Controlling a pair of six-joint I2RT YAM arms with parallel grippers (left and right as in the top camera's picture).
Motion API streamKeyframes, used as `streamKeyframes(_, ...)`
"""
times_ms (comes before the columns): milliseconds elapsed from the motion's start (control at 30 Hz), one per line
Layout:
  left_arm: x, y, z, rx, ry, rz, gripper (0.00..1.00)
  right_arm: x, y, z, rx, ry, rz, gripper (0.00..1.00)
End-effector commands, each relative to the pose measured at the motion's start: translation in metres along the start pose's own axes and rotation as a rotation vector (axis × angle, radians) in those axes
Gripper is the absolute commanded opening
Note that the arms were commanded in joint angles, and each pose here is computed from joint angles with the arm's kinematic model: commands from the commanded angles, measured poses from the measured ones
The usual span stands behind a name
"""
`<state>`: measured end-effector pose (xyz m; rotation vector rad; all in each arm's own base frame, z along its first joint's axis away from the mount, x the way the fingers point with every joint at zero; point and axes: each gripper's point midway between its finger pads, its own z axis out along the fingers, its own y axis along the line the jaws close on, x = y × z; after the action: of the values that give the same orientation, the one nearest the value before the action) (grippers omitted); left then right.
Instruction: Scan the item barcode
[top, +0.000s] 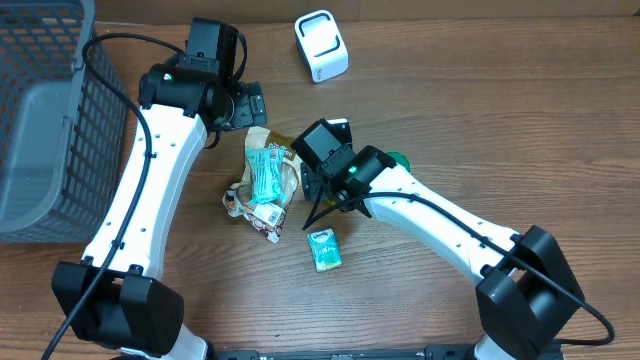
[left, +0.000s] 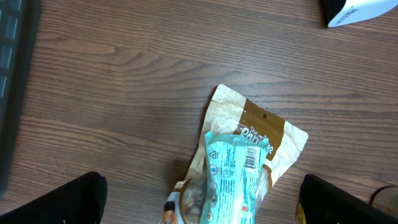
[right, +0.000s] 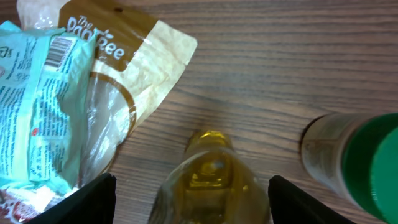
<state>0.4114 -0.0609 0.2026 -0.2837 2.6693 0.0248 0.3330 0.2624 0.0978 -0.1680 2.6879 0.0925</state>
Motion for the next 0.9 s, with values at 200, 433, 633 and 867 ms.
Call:
streamKeyframes(200,-0.006,-0.002,-0.009,0.004,-0.03,0.016,1.0,-0.022,-0.001,-0.013,0.011,-0.072,-0.025,0.74)
streamKeyframes(433,-0.006,-0.002,-0.009,0.004,-0.03,0.016,1.0,-0.025,-0.002,-0.015,0.007,-0.081,-0.032,0.73)
streamKeyframes(633,-0.006,-0.002,-0.009,0.004,-0.03,0.016,1.0,-0.031,0.0,-0.025,-0.008,-0.105,-0.025,0.73)
streamKeyframes(867,-0.006,-0.002,-0.009,0.004,-0.03,0.016,1.0,-0.035,-0.001,-0.035,-0.011,-0.111,-0.023,0.73)
